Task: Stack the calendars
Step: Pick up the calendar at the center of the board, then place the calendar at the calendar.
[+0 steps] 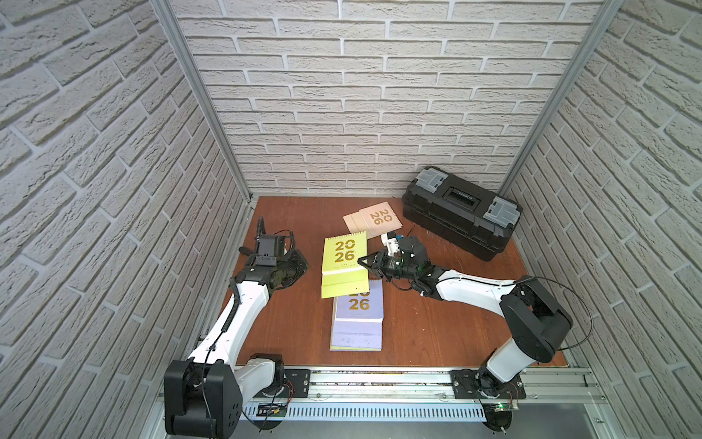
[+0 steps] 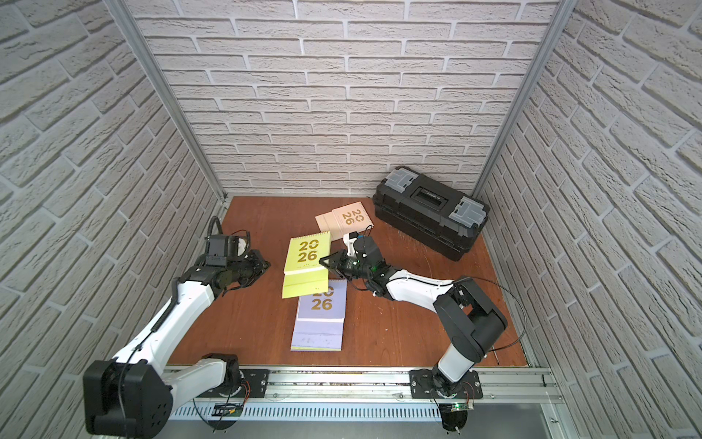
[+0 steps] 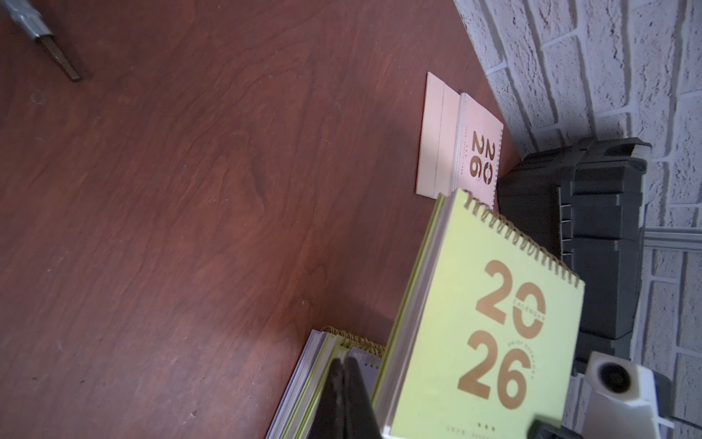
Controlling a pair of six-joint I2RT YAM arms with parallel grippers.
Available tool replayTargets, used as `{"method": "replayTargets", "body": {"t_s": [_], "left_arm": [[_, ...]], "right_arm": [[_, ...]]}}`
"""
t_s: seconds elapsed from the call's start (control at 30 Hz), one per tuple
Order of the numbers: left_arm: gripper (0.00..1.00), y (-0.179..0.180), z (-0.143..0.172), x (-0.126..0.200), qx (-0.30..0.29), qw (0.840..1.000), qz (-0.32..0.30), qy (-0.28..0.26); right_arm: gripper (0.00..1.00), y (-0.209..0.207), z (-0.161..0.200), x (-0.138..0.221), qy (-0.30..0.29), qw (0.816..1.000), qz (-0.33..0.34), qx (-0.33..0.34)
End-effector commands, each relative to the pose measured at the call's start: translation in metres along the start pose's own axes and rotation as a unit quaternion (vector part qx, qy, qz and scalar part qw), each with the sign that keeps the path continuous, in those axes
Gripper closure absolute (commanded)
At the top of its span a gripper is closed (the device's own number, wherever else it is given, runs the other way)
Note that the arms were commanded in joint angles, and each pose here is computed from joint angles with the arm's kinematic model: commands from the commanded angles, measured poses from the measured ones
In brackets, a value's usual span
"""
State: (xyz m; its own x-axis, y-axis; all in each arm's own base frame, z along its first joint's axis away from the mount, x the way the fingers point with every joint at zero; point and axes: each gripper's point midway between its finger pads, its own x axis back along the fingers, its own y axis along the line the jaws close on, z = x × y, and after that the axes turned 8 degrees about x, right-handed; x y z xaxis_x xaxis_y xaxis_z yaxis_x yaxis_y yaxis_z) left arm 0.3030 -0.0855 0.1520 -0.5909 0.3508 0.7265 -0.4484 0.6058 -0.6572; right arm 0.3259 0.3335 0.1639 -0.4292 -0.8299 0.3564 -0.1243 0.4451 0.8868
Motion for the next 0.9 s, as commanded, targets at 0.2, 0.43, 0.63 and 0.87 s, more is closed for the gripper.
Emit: {"method": "replayTargets", "body": {"t_s": [0.2, 0.43, 0.63, 0.87], "left_arm": [[1.00, 0.005, 0.031, -0.016, -0.005, 1.000, -0.004, 0.004], [1.00, 0.002, 0.050, -0.029, -0.018, 1.000, -0.006, 0.011], [1.00, 0.001, 0.061, -0.035, -0.031, 0.999, -0.012, 0.013], [1.00, 0.014, 0.074, -0.042, -0.029, 0.999, -0.020, 0.018]], "right_arm": [[0.97, 0.035, 0.010, 0.062, -0.050, 0.997, -0.034, 0.043], [0.97, 0.018, 0.033, 0.090, -0.055, 0.997, -0.006, 0.045], [0.97, 0.007, 0.049, 0.094, -0.059, 0.997, -0.001, 0.044], [0.97, 0.000, 0.069, 0.088, -0.056, 0.997, -0.023, 0.043]]}}
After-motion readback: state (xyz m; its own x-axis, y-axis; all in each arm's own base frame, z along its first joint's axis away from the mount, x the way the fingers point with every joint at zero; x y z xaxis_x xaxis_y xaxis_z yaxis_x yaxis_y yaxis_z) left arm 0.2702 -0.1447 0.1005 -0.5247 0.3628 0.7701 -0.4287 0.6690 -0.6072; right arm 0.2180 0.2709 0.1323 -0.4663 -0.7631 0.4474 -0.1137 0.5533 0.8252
